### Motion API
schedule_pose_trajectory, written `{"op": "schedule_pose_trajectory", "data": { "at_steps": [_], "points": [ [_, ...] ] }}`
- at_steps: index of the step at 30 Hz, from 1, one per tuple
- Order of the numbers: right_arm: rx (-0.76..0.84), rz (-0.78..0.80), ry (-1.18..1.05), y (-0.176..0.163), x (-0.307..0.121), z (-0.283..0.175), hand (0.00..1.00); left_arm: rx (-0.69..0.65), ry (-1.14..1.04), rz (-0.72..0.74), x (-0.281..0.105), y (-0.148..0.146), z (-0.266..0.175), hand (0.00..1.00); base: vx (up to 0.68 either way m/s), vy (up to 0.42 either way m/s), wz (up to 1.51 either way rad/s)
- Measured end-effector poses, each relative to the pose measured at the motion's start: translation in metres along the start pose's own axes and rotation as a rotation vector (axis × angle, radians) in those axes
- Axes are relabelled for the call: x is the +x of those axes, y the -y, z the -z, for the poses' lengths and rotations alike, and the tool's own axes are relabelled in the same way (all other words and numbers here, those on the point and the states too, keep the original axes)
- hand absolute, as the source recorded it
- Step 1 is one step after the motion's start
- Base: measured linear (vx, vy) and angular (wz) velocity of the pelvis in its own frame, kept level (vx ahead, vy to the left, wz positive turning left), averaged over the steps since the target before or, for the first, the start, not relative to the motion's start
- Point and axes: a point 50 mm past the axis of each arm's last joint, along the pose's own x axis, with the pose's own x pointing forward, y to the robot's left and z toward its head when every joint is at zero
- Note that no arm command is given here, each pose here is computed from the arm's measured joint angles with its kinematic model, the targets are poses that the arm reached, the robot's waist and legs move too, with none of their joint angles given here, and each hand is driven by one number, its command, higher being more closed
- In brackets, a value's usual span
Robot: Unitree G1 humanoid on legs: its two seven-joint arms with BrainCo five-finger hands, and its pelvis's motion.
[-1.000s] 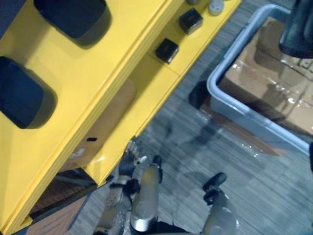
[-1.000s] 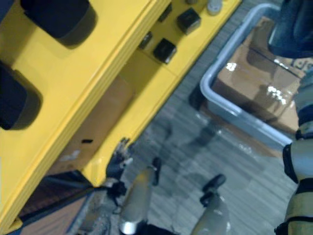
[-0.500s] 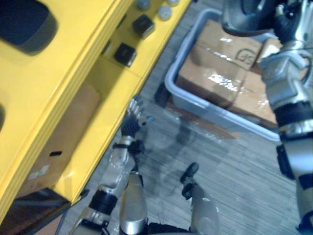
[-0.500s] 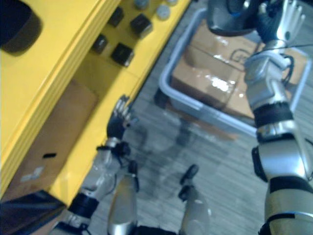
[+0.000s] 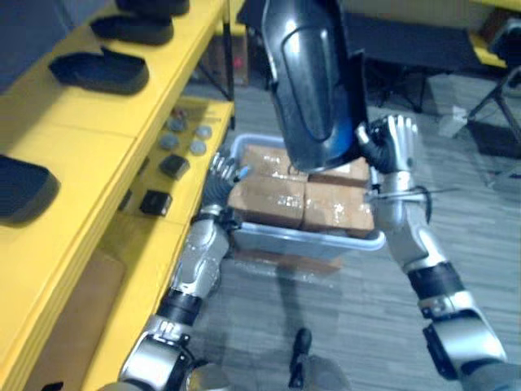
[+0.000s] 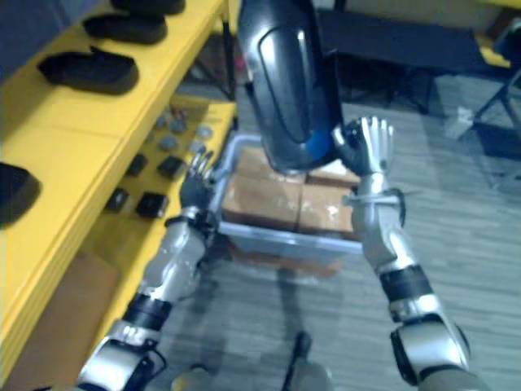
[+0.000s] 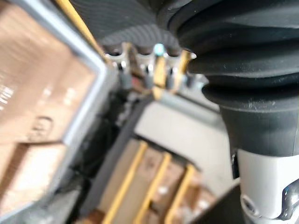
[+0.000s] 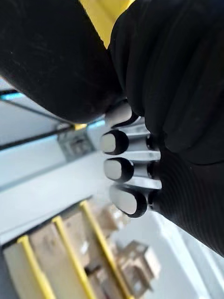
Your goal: Walk over and take plastic housings, then place them on the shelf
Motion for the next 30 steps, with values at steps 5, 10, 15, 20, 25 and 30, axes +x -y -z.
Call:
{"op": "schedule_pose_trajectory", "data": {
  "at_steps": [5,10,15,20,25,30],
  "points": [
    [-0.012,-0.03,0.01,-0.004,-0.006,0.001,1.0,-0.035,-0.021,-0.011,-0.002,-0.008,0.002,0.0,-0.09,0.037,0.0],
    [-0.014,-0.117,0.005,-0.018,-0.025,0.003,1.0,-0.027,-0.097,-0.002,-0.01,-0.014,0.017,0.0,-0.03,0.014,0.04],
    [-0.017,-0.155,-0.005,-0.026,-0.036,0.004,1.0,-0.018,-0.159,0.034,-0.014,-0.014,0.027,0.0,0.0,0.023,0.08],
    [-0.003,-0.205,0.032,-0.035,-0.042,-0.003,1.0,-0.01,-0.23,0.058,-0.02,-0.015,0.037,0.0,0.03,0.026,0.02],
    [0.006,-0.261,0.083,-0.045,-0.049,-0.013,1.0,-0.006,-0.24,0.063,-0.02,-0.015,0.037,0.0,0.02,0.037,0.01],
    [0.044,-0.32,0.087,-0.057,-0.067,-0.015,1.0,0.024,-0.277,0.133,-0.022,-0.014,0.04,0.0,0.0,0.03,0.0]
  ]
}}
